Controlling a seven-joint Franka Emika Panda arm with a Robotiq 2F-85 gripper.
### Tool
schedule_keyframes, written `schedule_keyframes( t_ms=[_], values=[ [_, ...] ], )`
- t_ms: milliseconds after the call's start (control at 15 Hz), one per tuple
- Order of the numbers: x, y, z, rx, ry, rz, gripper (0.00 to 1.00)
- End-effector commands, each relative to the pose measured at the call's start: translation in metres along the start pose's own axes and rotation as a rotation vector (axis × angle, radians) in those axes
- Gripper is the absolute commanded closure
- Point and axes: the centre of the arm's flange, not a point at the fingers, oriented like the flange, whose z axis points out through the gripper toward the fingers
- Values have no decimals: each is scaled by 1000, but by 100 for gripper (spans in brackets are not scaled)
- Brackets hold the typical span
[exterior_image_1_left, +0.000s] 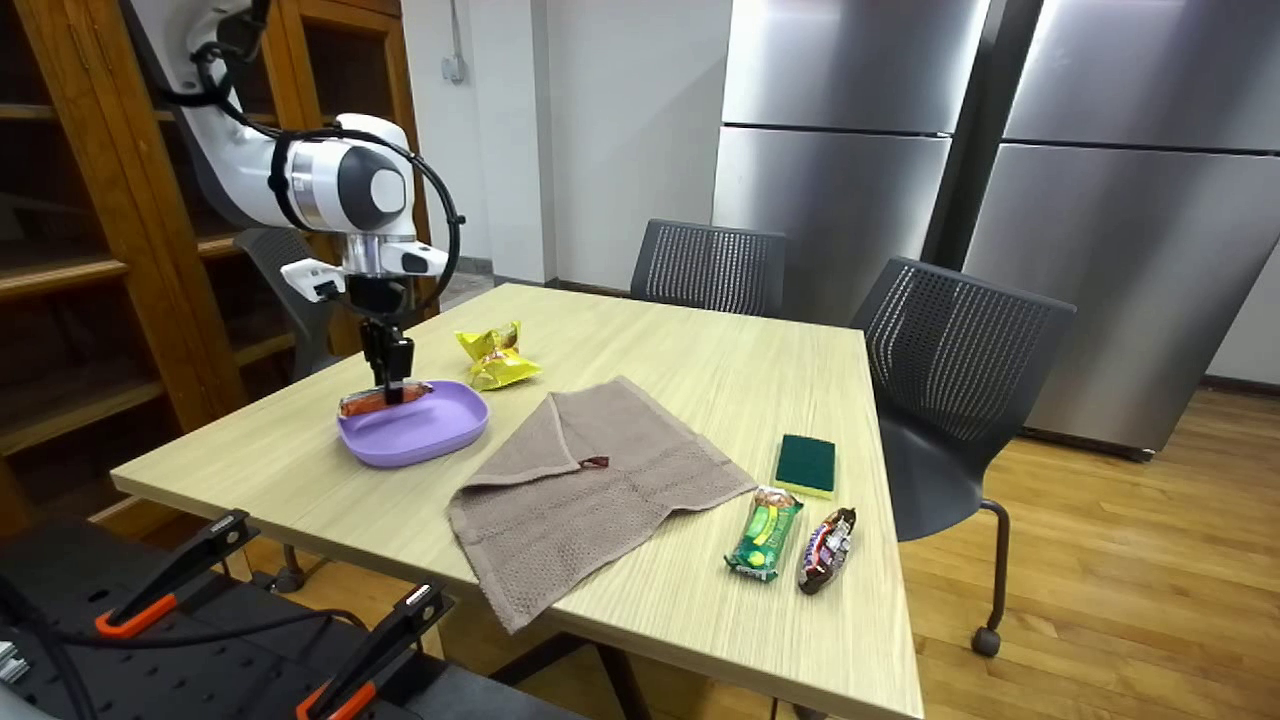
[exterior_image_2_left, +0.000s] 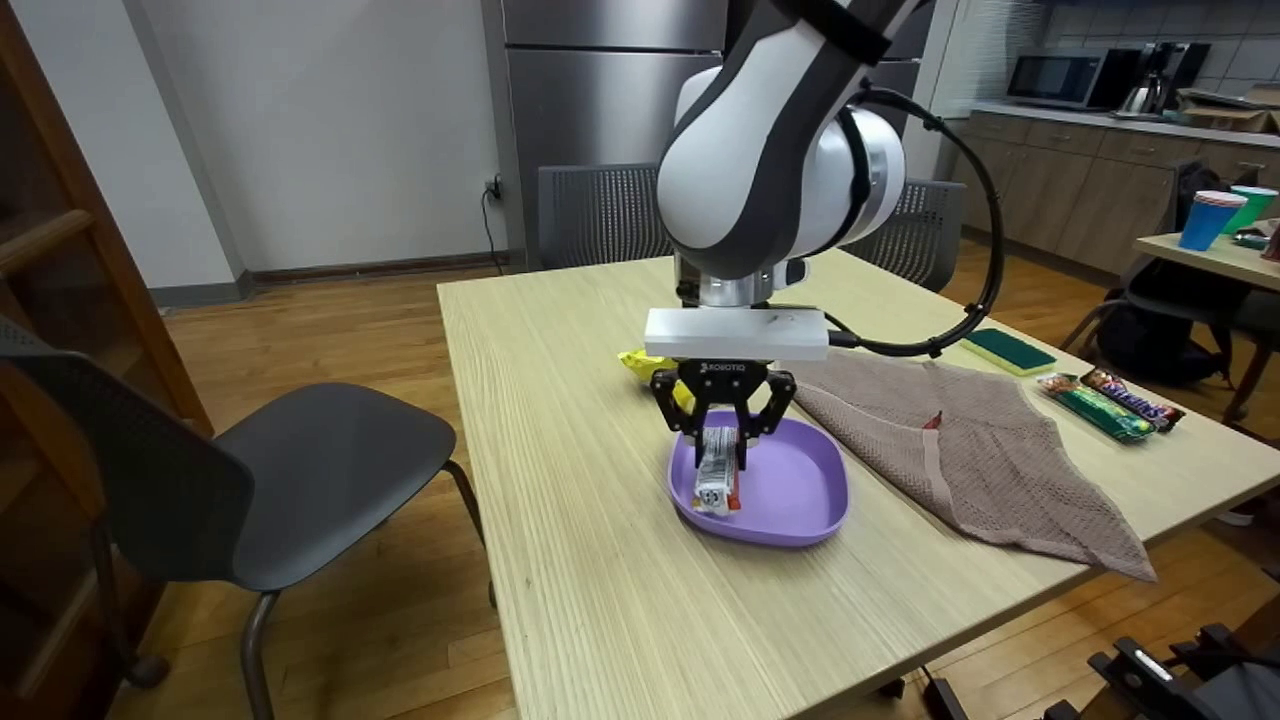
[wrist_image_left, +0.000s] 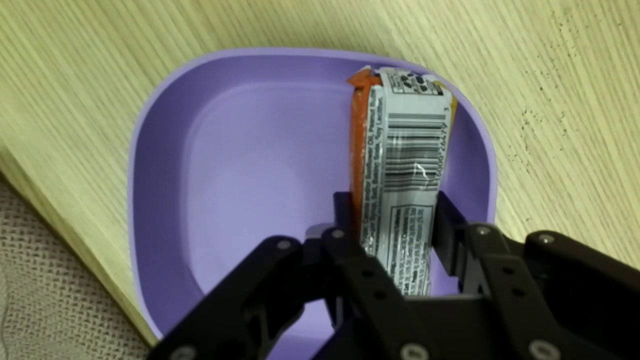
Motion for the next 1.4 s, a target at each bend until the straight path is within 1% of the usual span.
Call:
schedule_keyframes(
  t_ms=[0, 800, 867, 933, 1067, 1133, 1200, 1267, 1333],
  values=[
    [9, -4, 2, 22, 4, -13, 84],
    [24, -14, 4, 25, 14, -12, 84],
    [24, -15, 4, 25, 11, -13, 54],
    [25, -15, 5, 25, 10, -13, 34],
    [23, -13, 2, 22, 15, -10, 20],
    [22, -12, 0, 22, 19, -8, 12],
    [21, -10, -3, 20, 24, -4, 5],
    [21, -9, -5, 18, 30, 1, 0],
    [20, -6, -9, 19, 36, 7, 0]
  ],
)
